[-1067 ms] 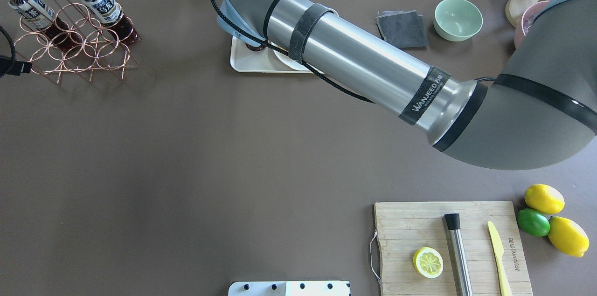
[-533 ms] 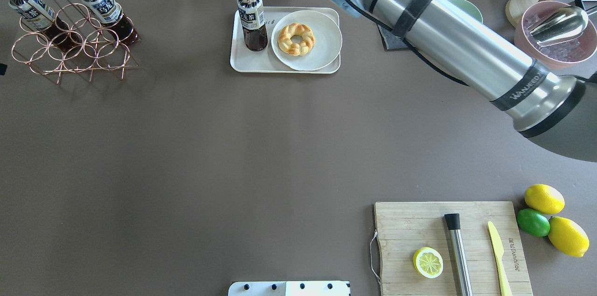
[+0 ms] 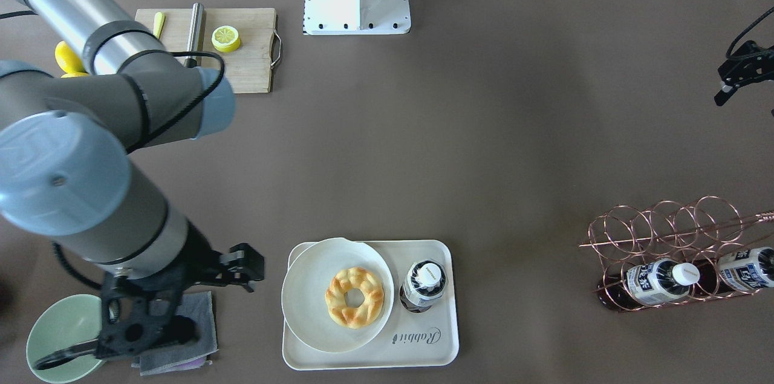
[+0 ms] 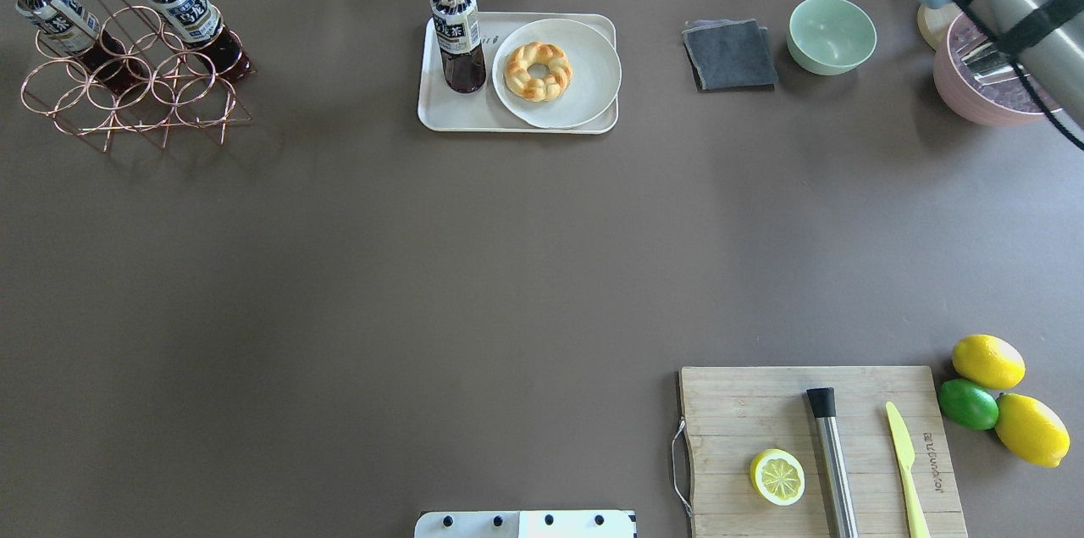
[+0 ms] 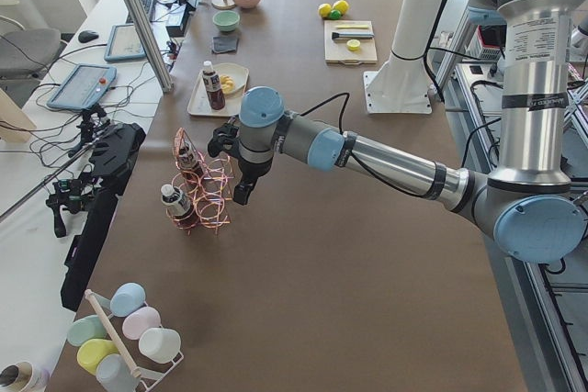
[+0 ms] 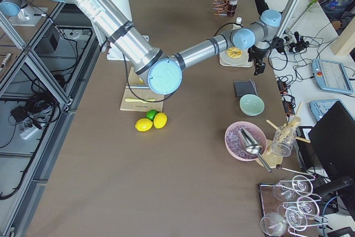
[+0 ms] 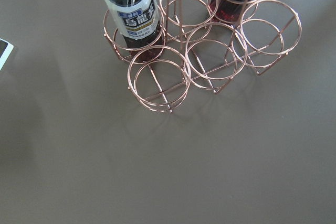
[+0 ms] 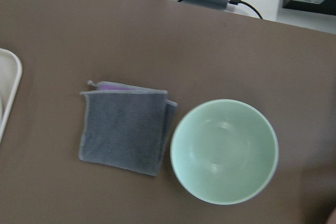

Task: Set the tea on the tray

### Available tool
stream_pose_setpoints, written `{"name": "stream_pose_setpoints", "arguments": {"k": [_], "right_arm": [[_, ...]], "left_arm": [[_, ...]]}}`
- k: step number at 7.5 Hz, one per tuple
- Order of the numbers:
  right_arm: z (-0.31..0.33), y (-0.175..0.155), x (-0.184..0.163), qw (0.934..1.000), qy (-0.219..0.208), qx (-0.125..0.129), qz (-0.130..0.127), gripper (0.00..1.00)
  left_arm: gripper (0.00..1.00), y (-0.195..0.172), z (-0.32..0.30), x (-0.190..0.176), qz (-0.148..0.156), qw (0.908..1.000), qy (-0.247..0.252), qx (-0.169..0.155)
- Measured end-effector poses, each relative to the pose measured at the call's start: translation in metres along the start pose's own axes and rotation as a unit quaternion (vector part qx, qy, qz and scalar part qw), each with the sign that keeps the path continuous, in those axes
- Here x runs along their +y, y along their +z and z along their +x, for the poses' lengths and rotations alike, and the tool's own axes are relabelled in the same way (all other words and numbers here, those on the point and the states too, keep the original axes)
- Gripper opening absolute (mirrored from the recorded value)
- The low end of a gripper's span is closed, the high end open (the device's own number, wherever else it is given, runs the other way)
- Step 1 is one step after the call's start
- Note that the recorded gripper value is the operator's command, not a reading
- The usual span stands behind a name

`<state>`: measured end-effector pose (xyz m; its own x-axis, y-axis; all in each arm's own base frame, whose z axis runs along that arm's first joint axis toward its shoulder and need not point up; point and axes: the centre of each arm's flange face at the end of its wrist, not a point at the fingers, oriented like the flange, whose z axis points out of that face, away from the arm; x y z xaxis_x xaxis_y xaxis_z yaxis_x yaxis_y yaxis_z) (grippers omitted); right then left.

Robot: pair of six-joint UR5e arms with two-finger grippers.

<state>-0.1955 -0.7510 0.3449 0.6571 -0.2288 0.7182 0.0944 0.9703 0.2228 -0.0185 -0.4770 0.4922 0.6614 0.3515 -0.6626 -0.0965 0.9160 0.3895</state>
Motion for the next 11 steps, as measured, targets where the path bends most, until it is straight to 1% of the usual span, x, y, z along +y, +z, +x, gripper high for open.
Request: {"name": "stream_pose_setpoints", "arguments": {"k": [2,3,4,5,6,7,8,9,11], "right_arm": [[0.158,-0.014,0.058,0.9999,-0.009,0.006,-0.009,0.99],[0.221,-0.017,0.097,0.9998,-0.008,0.014,-0.015,0.99],[0.278,-0.022,0.140,0.9995,-0.012,0.020,-0.019,1.00],[0.315,-0.027,0.181,0.9994,-0.007,0.025,-0.023,1.00],[0.319,-0.036,0.207,0.9987,0.003,0.035,-0.035,1.00],[0.312,-0.048,0.219,0.9972,0.012,0.054,-0.051,1.00],[0.311,-0.052,0.229,0.9961,0.016,0.062,-0.061,1.00],[0.318,-0.050,0.242,0.9953,0.021,0.065,-0.069,1.00],[0.343,-0.051,0.270,0.9946,0.034,0.065,-0.074,1.00]], "left_arm": [[0.97,-0.002,-0.016,0.007,-0.012,0.9999,-0.010,-0.004],[0.97,-0.001,-0.020,0.007,-0.016,0.9996,-0.019,-0.012],[0.97,0.000,-0.021,0.005,-0.018,0.9991,-0.028,-0.028],[0.97,0.003,-0.023,0.003,-0.021,0.9985,-0.035,-0.038],[0.97,0.005,-0.023,0.001,-0.021,0.9982,-0.037,-0.042],[0.97,0.005,-0.022,-0.001,-0.021,0.9982,-0.036,-0.043],[0.97,0.004,-0.021,-0.003,-0.019,0.9982,-0.035,-0.044],[0.97,0.003,-0.020,-0.004,-0.018,0.9983,-0.033,-0.044],[0.97,0.002,-0.019,-0.005,-0.016,0.9984,-0.030,-0.045]]}}
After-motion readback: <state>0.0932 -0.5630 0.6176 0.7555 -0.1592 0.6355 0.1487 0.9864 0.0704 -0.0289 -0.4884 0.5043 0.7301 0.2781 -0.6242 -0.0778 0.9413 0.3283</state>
